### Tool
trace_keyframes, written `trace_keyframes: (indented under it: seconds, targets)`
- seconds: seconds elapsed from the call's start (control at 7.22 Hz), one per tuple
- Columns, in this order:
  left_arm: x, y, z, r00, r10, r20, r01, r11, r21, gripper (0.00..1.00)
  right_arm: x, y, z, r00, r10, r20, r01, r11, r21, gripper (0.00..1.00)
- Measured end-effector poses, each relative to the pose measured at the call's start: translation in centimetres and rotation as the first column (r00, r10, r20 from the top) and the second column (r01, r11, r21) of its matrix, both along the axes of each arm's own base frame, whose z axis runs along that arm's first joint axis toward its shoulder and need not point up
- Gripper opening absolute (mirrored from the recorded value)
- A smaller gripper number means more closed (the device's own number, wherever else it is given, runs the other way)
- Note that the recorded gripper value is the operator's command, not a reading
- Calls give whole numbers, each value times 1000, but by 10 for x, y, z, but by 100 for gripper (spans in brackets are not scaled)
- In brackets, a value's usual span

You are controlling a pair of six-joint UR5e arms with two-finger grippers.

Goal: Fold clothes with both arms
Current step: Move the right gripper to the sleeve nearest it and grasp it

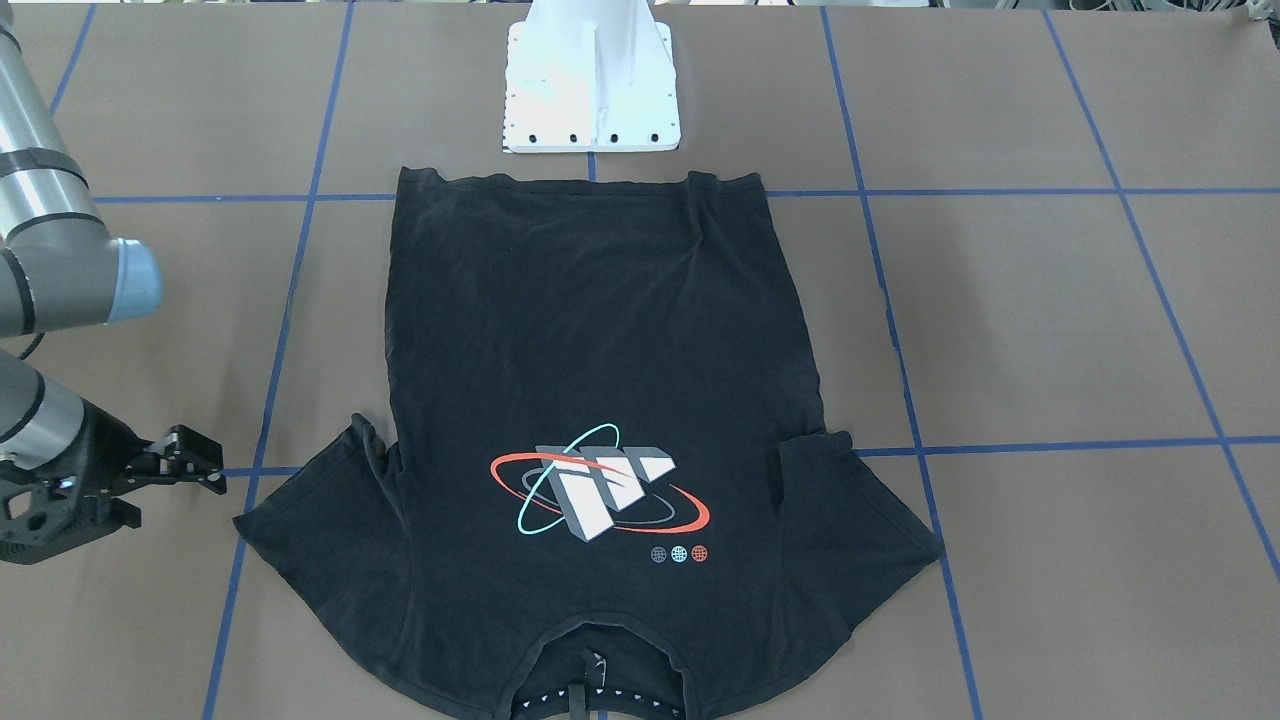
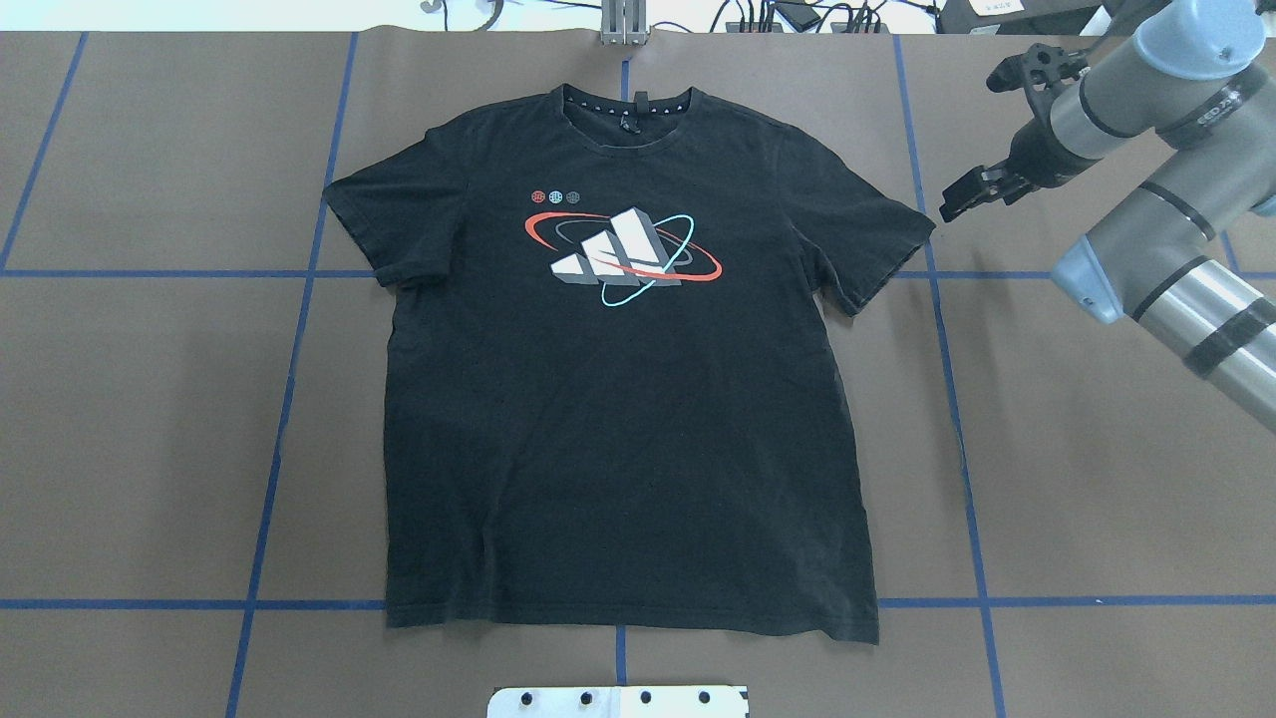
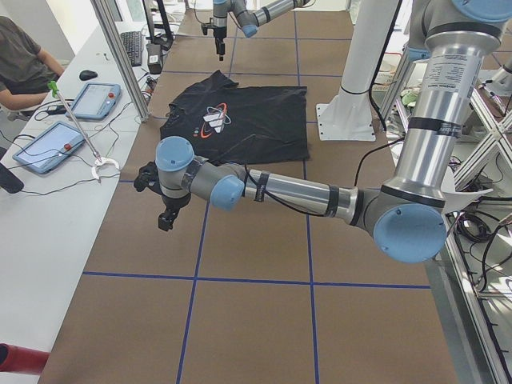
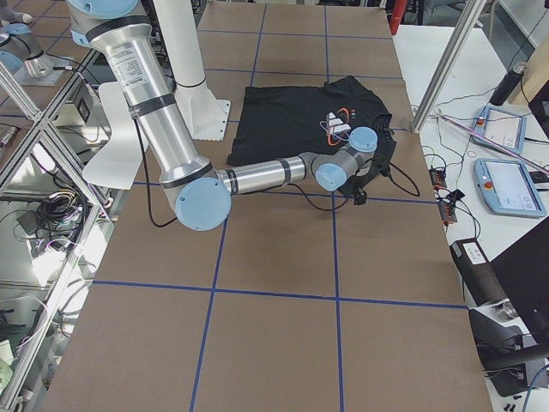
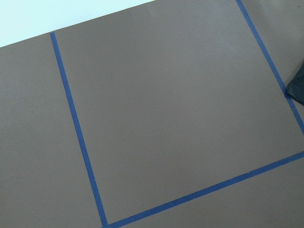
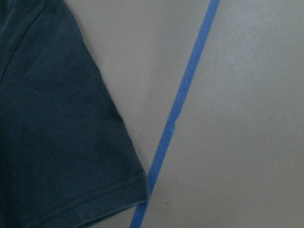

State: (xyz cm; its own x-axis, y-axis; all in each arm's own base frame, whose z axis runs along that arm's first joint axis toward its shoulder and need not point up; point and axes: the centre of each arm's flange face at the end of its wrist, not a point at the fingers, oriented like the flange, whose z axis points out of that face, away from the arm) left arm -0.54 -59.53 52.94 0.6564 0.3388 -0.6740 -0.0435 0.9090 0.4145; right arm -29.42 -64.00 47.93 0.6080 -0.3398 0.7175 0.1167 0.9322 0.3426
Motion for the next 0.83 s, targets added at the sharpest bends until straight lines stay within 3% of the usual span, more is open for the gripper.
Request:
trace_keyframes:
  seconds: [0.28,0.55,0.83]
  targets:
    - [0,0,3,1000,0,-2,0,1000,7,100,-26,-11,-8,1000,-10,-10,10,1000,16,76]
    - [0,0,3,1000,-1,-3,1,1000,10,100,-39,-13,-7,1000,-22,-19,22,1000,8,73]
    - [0,0,4,1000,-2,-3,2,1000,10,100,-50,-15,-4,999,-32,-25,32,999,-2,65]
